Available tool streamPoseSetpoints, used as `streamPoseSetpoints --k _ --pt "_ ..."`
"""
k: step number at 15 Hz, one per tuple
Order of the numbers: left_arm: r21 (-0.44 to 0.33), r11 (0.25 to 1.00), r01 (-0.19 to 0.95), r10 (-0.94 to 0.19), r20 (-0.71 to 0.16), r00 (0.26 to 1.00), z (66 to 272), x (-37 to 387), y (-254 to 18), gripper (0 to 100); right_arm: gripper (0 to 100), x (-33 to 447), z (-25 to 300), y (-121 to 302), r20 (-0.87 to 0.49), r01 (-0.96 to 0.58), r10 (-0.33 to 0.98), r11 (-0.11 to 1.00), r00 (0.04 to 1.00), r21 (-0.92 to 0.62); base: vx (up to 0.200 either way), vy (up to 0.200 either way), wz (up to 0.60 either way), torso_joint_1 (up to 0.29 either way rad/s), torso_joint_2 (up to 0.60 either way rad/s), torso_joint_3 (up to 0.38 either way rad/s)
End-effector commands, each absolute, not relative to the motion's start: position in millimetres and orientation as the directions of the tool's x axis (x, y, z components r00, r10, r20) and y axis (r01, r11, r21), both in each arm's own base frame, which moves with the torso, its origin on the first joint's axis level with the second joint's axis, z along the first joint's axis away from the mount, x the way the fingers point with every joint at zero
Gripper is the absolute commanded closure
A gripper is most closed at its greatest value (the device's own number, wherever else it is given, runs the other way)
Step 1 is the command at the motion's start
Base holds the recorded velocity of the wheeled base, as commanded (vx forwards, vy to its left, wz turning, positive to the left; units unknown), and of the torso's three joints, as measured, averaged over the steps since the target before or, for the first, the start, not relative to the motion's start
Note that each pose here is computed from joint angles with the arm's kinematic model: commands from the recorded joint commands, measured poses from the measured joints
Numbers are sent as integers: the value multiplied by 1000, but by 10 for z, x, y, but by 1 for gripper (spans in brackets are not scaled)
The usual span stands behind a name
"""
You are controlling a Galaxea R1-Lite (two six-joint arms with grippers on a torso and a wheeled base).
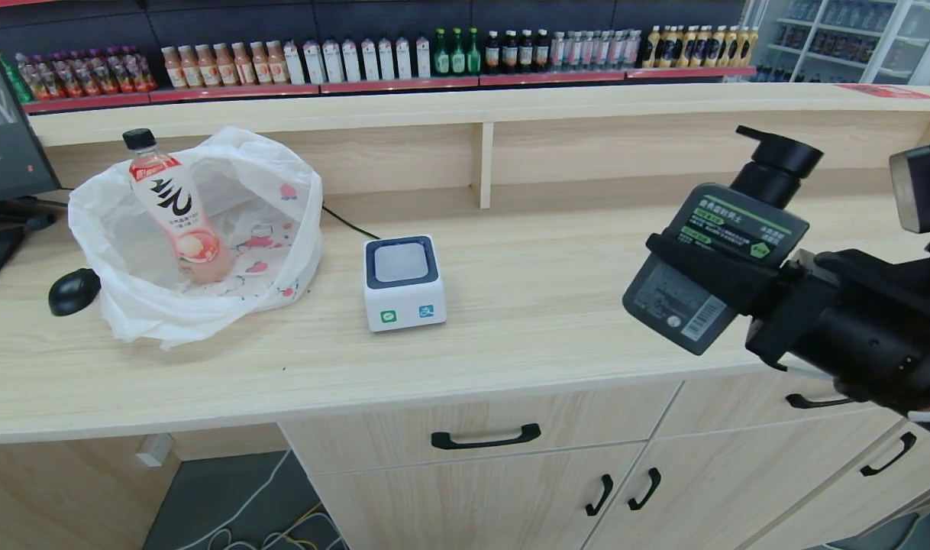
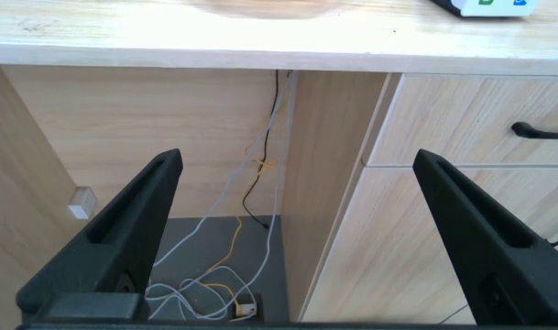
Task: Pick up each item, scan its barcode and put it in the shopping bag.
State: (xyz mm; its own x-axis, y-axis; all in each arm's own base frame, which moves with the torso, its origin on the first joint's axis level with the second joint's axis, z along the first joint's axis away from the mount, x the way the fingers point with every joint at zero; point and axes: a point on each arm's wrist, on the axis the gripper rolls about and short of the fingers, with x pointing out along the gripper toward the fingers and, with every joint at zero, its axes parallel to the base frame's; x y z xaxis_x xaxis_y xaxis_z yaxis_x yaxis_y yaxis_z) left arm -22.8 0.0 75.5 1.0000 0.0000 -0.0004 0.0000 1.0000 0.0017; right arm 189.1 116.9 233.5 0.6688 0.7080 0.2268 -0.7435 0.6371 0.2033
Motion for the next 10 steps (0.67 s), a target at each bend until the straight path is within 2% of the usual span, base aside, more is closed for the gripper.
streamPoseSetpoints --k 1,5,10 --pt "2 1000 0 0 0 1000 755 -228 0 0 100 1893 2222 1385 226 -791 763 543 605 283 0 0 0 0 0 0" --pt "2 1000 0 0 0 1000 755 -228 0 0 100 2021 2183 1548 301 -802 772 413 560 431 0 0 0 0 0 0" --pt "2 1000 0 0 0 1000 755 -228 0 0 100 2047 2232 1596 397 -859 809 238 434 454 0 0 0 0 0 0"
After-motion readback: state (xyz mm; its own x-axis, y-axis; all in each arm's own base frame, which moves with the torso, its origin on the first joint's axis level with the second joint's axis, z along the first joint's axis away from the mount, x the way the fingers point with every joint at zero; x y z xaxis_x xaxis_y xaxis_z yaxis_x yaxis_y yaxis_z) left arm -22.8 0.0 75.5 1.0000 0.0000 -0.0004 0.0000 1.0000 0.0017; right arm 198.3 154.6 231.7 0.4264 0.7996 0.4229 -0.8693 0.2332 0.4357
